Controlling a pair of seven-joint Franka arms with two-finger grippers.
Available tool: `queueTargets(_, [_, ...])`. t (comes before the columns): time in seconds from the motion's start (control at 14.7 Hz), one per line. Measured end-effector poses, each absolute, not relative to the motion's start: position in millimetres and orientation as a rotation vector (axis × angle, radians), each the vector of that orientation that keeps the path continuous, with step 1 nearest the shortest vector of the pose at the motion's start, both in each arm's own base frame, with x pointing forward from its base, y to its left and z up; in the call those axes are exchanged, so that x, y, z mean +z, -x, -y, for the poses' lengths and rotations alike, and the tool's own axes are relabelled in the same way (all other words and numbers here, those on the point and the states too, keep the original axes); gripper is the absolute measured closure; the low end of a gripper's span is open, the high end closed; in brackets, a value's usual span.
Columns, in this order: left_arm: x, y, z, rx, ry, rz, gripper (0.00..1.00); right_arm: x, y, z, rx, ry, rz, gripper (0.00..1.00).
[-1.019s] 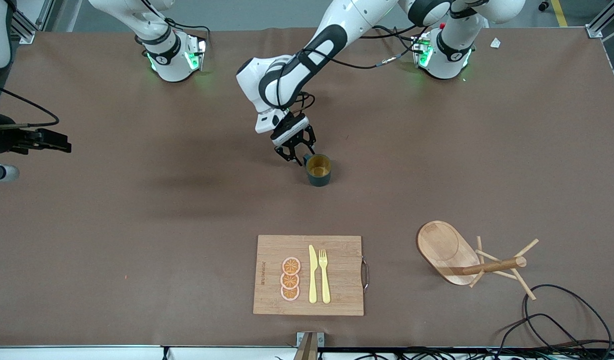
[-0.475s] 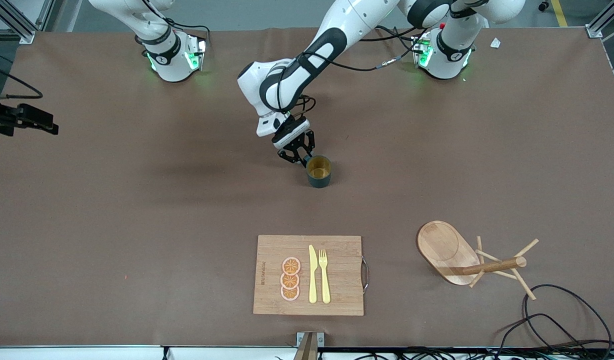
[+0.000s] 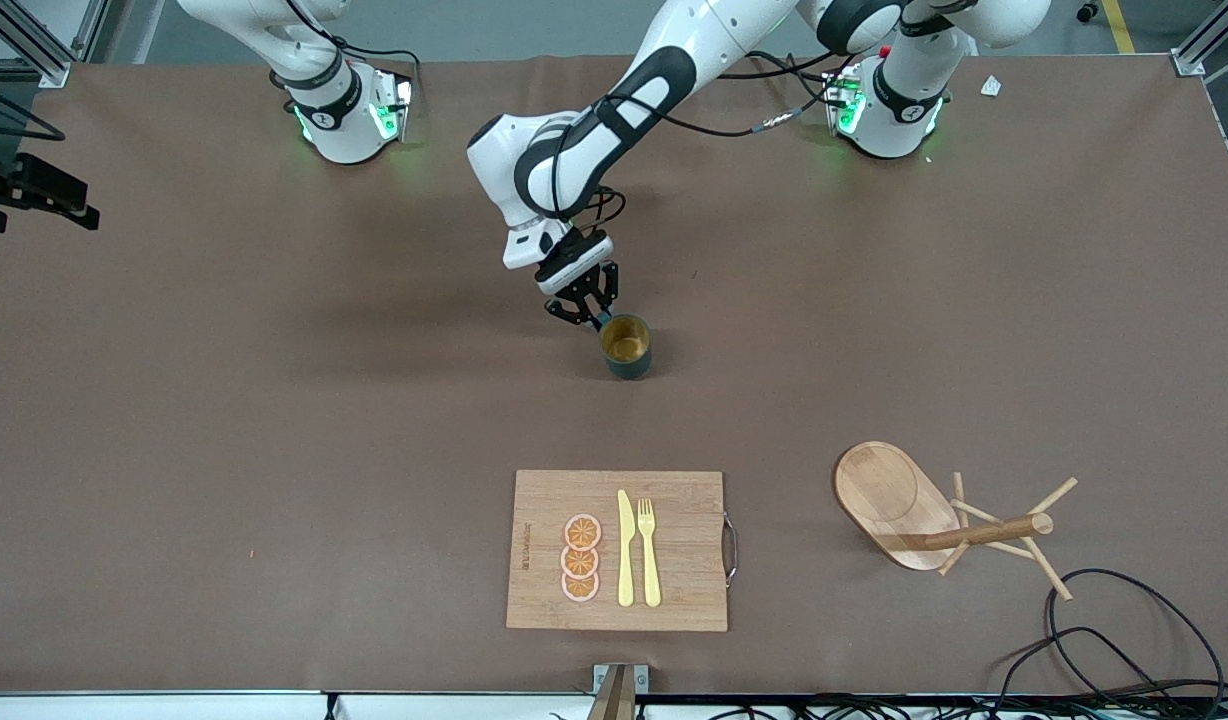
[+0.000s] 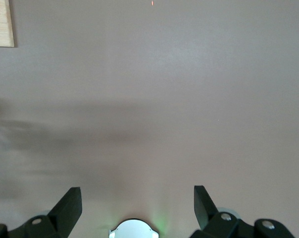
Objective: Pass cup and hang on rack
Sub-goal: 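Grasp the teal mug rim with the left gripper, then lift and carry the mug with the left gripper to the rack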
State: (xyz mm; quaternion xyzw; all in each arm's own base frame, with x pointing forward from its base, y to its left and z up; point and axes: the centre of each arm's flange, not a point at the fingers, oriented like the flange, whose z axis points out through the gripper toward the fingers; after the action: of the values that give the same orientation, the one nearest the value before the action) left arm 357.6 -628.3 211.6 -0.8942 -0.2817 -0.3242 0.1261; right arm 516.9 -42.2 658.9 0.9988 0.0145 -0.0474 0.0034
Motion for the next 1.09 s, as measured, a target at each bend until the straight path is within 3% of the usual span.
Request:
queueTargets(0.61, [427, -502, 525, -0.645, 2.763, 1.189, 0.79, 667, -504, 42, -0.151, -3.132, -0.047, 0.00])
queueTargets(1.09, [514, -613, 368, -0.317, 2.926, 1.487, 0.79, 668, -505, 41, -0.141, -3.128, -0.048, 0.00])
